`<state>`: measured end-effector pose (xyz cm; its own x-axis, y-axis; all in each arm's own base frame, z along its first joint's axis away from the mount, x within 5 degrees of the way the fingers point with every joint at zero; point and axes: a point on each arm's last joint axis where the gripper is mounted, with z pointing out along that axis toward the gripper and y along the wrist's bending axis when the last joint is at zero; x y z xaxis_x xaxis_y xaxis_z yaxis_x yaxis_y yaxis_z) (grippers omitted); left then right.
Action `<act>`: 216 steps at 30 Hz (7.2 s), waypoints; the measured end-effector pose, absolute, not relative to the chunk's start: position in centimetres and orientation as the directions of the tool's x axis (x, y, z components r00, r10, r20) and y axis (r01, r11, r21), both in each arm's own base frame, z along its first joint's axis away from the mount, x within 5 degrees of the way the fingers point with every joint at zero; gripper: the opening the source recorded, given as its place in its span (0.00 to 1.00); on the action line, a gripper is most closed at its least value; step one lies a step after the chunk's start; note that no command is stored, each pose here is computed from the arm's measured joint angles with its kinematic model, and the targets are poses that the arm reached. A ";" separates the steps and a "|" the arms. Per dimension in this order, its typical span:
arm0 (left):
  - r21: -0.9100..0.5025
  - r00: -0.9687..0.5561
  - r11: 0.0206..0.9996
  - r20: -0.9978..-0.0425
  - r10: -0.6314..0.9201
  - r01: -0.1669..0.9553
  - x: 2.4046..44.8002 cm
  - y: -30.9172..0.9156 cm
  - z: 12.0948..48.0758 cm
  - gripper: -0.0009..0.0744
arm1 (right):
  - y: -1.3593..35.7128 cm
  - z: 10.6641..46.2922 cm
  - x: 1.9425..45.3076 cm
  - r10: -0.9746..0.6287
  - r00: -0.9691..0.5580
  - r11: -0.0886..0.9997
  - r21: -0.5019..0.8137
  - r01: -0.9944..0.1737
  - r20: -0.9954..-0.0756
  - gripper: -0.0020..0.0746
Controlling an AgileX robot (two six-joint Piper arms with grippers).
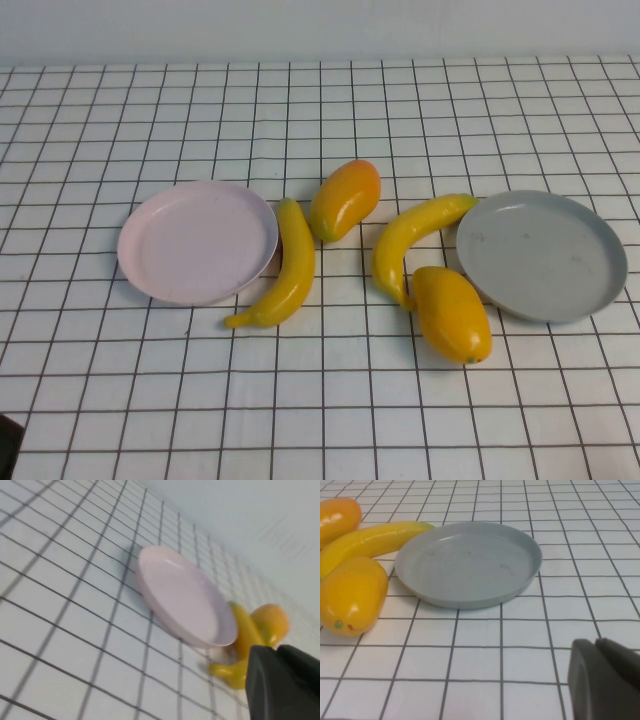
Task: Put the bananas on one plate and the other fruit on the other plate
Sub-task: Put one type of fruit in the left plate
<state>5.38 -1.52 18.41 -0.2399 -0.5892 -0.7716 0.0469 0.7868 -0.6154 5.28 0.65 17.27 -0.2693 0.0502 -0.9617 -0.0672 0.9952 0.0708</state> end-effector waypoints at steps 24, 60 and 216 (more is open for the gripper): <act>-0.358 -0.228 0.912 -0.922 -0.312 0.199 4.5 -2.2 25.2 0.01 | 0.6 17.3 5.3 0.050 -0.269 0.995 0.071 -0.067 -0.962 0.01; 0.074 -0.771 0.909 -0.505 0.388 0.410 20.6 -8.0 29.2 0.88 | 0.6 17.3 5.3 0.050 -0.269 0.995 0.071 -0.067 -0.962 0.01; -0.117 -0.712 0.764 -0.472 0.519 0.635 27.5 -37.8 23.8 0.84 | 0.6 17.2 5.3 0.050 -0.271 0.995 0.071 -0.067 -0.961 0.01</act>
<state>27.49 -37.77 23.84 -0.7123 0.5194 -0.4721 0.6345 0.7640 -0.1168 5.28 0.65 17.25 -0.2713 0.0501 -0.9612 -0.0673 0.9952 0.0708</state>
